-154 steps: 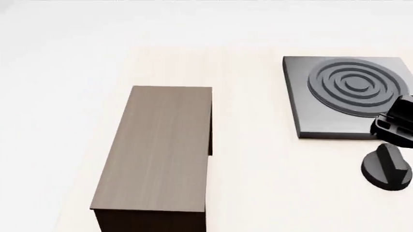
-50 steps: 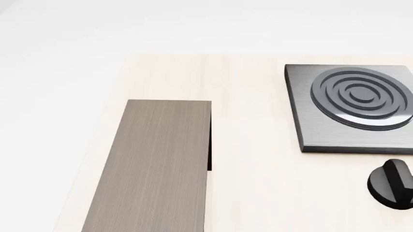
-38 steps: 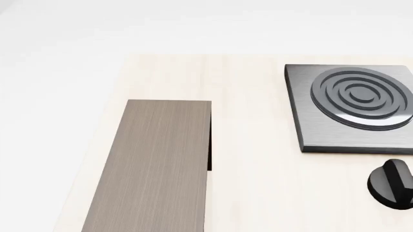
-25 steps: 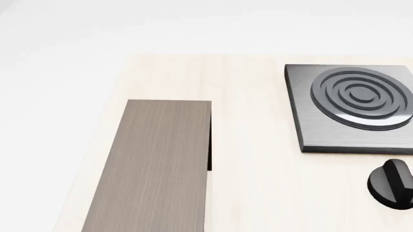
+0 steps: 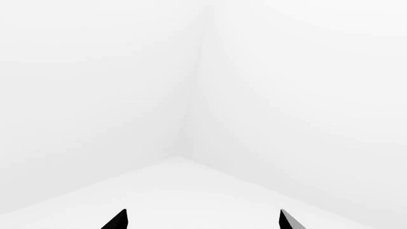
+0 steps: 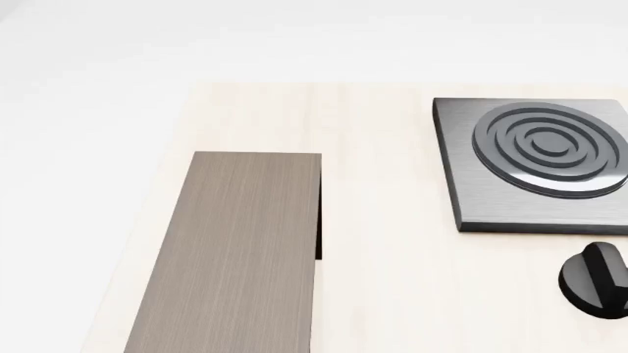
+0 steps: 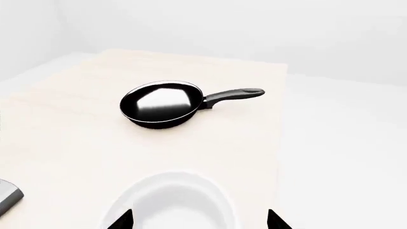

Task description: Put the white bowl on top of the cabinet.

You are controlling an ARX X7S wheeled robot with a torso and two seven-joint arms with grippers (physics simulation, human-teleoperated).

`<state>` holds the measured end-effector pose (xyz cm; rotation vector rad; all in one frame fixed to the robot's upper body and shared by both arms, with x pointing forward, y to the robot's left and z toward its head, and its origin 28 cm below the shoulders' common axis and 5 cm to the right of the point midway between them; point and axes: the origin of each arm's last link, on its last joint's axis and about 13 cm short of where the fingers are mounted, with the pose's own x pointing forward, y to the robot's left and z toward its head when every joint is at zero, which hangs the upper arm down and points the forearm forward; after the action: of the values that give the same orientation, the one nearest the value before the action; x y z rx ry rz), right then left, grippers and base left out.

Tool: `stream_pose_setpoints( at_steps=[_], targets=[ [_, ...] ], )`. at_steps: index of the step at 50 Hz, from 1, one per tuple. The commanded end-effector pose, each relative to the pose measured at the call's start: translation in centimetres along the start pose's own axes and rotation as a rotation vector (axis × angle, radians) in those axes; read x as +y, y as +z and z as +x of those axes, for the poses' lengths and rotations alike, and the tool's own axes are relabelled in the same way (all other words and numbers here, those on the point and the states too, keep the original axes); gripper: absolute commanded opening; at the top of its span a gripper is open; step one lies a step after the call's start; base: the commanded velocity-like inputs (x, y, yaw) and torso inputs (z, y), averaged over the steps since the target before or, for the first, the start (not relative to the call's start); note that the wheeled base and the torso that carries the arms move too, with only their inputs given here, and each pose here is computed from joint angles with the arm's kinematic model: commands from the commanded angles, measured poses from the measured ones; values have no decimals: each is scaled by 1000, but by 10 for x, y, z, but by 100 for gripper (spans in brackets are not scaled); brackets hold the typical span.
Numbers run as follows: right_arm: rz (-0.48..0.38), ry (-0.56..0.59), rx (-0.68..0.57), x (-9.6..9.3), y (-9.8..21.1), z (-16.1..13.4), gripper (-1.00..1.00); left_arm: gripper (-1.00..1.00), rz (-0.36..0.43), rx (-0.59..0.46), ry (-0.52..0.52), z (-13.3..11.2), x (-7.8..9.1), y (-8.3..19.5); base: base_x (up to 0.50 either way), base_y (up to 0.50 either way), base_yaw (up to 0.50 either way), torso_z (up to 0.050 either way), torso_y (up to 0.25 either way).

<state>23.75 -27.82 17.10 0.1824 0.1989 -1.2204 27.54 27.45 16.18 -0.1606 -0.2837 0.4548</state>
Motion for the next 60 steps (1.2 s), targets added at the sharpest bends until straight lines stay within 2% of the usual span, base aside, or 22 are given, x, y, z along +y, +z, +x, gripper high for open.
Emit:
stream_pose_setpoints(
  at_steps=[1,8,29,37,60],
  targets=[
    [68,5,64,-6,-6,8,100,100,1,0,0,0,0,-1,0,0,0,0,0],
    [99,9,95,-7,-8,11,100,100,1,1,0,1,0,-2,0,0,0,0,0],
    [109,-63,98,-10,-16,19,100,100,2,0,-2,1,1,-4,0,0,0,0,0],
    [113,-52,118,-6,-22,26,100,100,3,0,-4,0,0,-3,0,0,0,0,0],
    [192,-58,139,0,-14,40,100,100,8,2,-7,-3,-1,0,0,0,0,0,0]
  ],
)
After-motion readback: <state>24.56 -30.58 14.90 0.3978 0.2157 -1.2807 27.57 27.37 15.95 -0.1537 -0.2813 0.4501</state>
